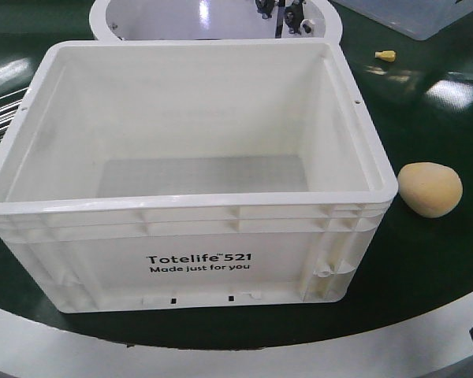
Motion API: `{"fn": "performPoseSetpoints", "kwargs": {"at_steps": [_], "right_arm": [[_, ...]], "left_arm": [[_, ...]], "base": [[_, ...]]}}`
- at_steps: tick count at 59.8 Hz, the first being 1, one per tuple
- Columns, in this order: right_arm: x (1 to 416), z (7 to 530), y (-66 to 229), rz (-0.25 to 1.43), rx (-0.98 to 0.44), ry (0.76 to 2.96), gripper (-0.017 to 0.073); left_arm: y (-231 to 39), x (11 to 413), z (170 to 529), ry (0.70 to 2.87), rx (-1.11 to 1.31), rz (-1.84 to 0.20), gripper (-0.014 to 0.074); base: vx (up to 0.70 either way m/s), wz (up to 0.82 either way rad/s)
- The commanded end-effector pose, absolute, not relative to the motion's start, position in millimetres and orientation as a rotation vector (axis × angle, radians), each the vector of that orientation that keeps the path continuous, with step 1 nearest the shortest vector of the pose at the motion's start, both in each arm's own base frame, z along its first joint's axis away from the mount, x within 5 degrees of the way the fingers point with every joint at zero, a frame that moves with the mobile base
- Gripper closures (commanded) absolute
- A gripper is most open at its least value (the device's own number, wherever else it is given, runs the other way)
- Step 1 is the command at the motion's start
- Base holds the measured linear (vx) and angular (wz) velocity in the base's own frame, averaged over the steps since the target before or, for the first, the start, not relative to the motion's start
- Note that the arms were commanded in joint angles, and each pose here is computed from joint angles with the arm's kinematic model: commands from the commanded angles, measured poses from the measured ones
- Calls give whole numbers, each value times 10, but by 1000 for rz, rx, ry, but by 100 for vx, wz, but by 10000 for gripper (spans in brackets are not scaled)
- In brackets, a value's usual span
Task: Place moving items into box and shelve
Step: 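Reach the left gripper down to the pink ball on the conveyor and grasp it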
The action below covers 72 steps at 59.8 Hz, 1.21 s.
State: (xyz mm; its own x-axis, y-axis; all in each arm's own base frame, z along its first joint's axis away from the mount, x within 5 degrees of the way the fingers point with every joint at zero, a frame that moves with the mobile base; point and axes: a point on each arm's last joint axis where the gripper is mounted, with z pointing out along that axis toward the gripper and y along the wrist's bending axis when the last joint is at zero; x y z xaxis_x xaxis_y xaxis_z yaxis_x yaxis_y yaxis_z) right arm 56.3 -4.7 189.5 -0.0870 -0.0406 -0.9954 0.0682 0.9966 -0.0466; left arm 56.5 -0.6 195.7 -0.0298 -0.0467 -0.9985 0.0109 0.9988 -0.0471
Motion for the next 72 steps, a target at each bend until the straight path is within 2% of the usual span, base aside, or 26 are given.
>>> {"fn": "performPoseSetpoints", "kwargs": {"at_steps": [1, 18, 25, 30, 40, 47, 61, 72], "right_arm": [[563, 1960, -41, -96, 10, 1570, 568], [563, 1960, -41, -96, 10, 1570, 568], [563, 1960, -41, -96, 10, 1570, 568], [563, 1960, -41, -96, 10, 1570, 568], [563, 1959, -41, -96, 10, 1571, 568], [563, 1960, -41, -96, 10, 1571, 568], [563, 1991, -37, -101, 0, 1536, 568], [547, 2138, -18, -34, 31, 1373, 568]], "left_arm": [[-11, 549, 2069, 1498, -22, -55, 601], [-11, 549, 2069, 1497, -24, -58, 601], [-11, 543, 2114, 1475, -134, -181, 601], [-10, 532, 2187, 1425, -138, -190, 601], [-9, 468, 2478, 1347, -134, -200, 601], [-12, 497, 2691, 1405, -187, -256, 601], [-19, 823, 3277, 1481, -206, -260, 601], [-21, 1105, 3460, 1453, -194, -247, 599]], "base": [[0, 0], [0, 0], [0, 0], [0, 0], [0, 0], [0, 0], [0, 0], [0, 0]]}}
